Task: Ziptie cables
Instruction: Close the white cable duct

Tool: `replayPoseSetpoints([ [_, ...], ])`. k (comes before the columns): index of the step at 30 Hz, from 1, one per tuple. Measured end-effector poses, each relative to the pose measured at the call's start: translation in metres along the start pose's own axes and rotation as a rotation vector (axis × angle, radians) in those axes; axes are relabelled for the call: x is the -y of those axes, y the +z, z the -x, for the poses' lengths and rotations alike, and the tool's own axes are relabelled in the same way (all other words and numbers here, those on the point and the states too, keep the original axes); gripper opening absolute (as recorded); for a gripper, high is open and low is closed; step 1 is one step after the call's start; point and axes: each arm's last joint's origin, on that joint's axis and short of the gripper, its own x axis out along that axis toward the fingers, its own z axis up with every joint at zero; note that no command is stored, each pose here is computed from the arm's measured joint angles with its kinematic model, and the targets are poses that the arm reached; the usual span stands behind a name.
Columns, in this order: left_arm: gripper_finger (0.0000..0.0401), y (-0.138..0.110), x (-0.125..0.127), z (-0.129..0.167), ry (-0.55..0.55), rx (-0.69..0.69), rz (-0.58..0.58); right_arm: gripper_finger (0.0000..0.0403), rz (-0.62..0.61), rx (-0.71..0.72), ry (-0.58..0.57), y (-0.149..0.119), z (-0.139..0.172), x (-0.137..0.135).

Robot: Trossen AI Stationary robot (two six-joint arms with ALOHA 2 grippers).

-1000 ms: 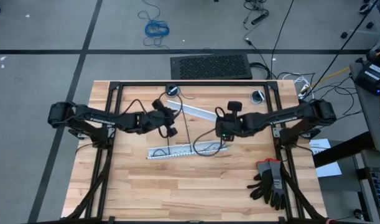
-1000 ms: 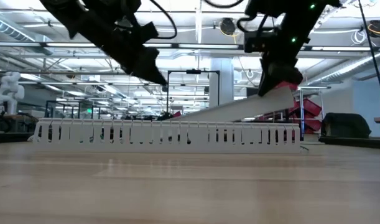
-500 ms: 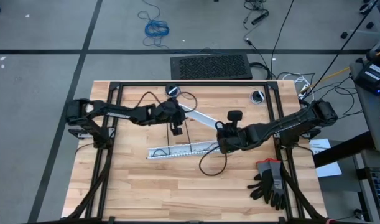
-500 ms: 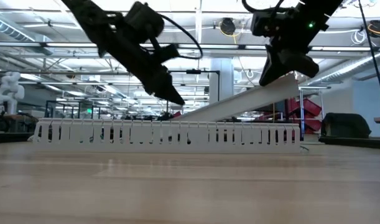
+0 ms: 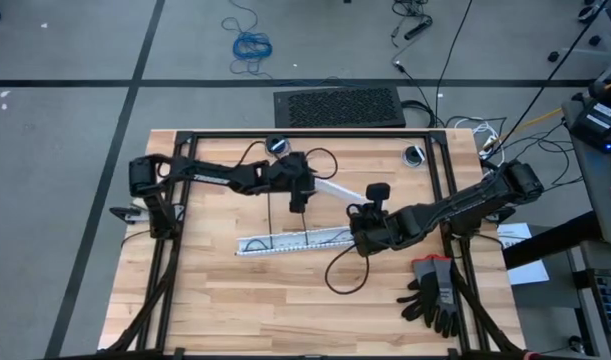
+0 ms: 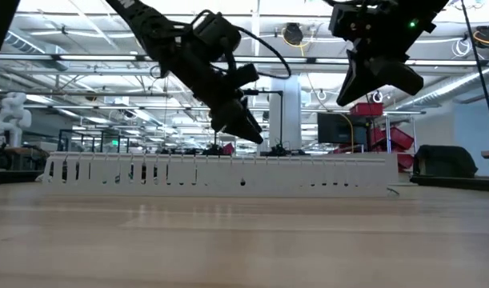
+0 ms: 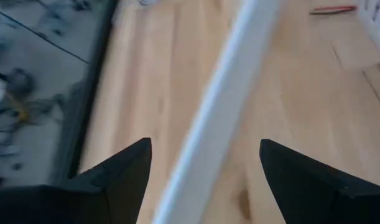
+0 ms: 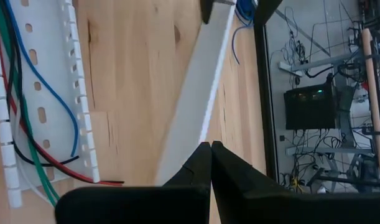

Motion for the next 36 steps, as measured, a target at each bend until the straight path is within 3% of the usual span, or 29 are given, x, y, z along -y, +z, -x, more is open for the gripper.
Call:
replayPoseSetpoints([
  [2, 0.0297, -0.005, -0.001, -0.005, -0.033, -0.052, 0.035, 0.0000, -0.006, 0.000, 0.001, 0.000, 0.000, 0.000],
  [6, 0.0297, -0.012, 0.000, -0.008, 0.001, -0.147, 0.123, 0.0000, -0.037, 0.000, 0.009, 0.001, -0.002, 0.001],
  [11, 0.0297, -0.010, -0.001, -0.008, 0.017, -0.131, 0.153, 0.0014, -0.062, -0.066, 0.049, 0.001, -0.025, 0.023],
  [15, 0.0297, -0.010, -0.001, -0.007, 0.014, -0.136, 0.159, 0.0064, -0.157, -0.138, 0.202, -0.005, -0.058, 0.055],
  [19, 0.0297, -0.011, -0.001, -0.007, 0.011, -0.145, 0.179, 0.0130, -0.258, -0.086, 0.427, -0.008, -0.078, 0.078],
  [24, 0.0297, -0.012, 0.000, -0.007, 0.005, -0.160, 0.178, 0.0182, -0.319, -0.059, 0.438, -0.010, -0.104, 0.094],
  [28, 0.0297, -0.012, 0.003, -0.007, 0.000, -0.166, 0.196, 0.0185, -0.336, -0.137, 0.501, -0.019, -0.134, 0.090],
  [36, 0.0297, -0.017, 0.004, -0.006, 0.024, -0.233, 0.225, 0.0149, -0.342, -0.260, 0.523, -0.041, -0.193, 0.083],
])
